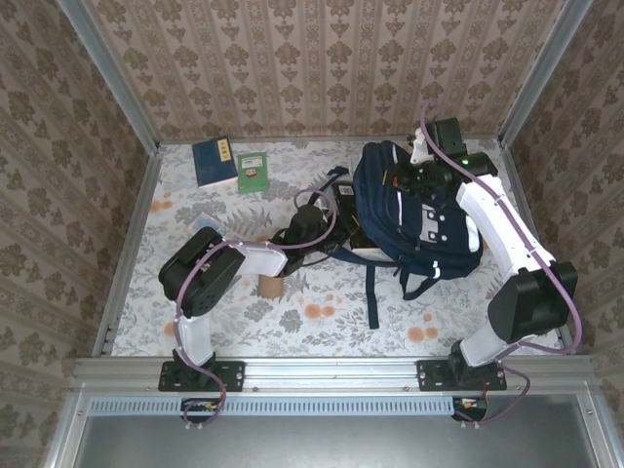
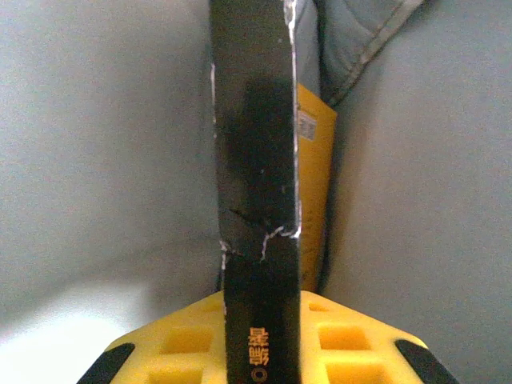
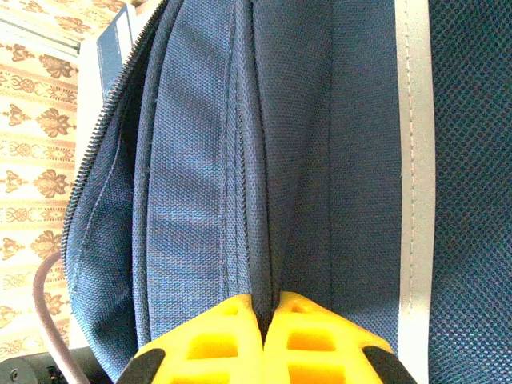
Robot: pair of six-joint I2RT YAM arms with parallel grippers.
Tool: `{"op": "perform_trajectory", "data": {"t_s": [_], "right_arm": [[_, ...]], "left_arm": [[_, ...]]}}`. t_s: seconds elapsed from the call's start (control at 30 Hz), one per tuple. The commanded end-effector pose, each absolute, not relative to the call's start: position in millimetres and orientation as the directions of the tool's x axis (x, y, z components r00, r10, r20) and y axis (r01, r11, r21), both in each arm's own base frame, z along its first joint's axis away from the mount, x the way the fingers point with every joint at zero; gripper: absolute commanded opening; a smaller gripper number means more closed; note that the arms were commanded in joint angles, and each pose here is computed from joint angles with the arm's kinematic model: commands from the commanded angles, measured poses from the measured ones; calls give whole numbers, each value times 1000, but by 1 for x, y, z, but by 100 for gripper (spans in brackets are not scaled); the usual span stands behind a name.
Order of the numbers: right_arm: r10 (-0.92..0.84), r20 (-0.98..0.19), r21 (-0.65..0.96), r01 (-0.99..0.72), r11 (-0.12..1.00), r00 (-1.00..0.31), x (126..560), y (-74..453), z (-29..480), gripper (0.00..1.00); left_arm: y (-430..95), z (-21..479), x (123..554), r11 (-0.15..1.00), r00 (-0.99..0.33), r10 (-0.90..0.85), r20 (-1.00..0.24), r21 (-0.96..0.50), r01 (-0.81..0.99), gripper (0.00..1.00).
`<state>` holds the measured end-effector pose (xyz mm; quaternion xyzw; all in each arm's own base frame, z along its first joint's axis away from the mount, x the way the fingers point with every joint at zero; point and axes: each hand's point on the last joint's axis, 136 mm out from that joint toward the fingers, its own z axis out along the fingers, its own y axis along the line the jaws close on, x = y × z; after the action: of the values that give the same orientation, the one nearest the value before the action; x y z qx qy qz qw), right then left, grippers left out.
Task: Pack the student bag
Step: Place the book in the student bag.
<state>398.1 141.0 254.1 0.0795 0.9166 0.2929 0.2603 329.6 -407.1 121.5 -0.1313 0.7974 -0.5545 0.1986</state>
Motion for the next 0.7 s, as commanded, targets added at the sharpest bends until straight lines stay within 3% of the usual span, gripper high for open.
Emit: {"op": "perform_trajectory", "data": {"t_s": [0.0,0.2,0.3,0.5,0.67], "right_arm": [[306,-531,639,-136,757,-790,402,154,302,0],[305,-528,633,-129,763,-793,400,151,296,0],[308,-526,637,-127,761,-793,399,150,295,0],[316,-520,649,-127,750,-793,400,150,296,0],[318,-524,653,-134,746,-790,400,151,300,0]], "left_arm": [[-419,197,336,203,-860,-455,-231,-967,152,0],[-406,248,332,272,-827,-441,-349,-930,248,0],[-414,253,331,245,-837,-420,-350,-932,267,0],[-440,205,336,145,-885,-408,-225,-973,180,0],[-455,138,337,190,-916,-373,-146,-979,79,0]]}}
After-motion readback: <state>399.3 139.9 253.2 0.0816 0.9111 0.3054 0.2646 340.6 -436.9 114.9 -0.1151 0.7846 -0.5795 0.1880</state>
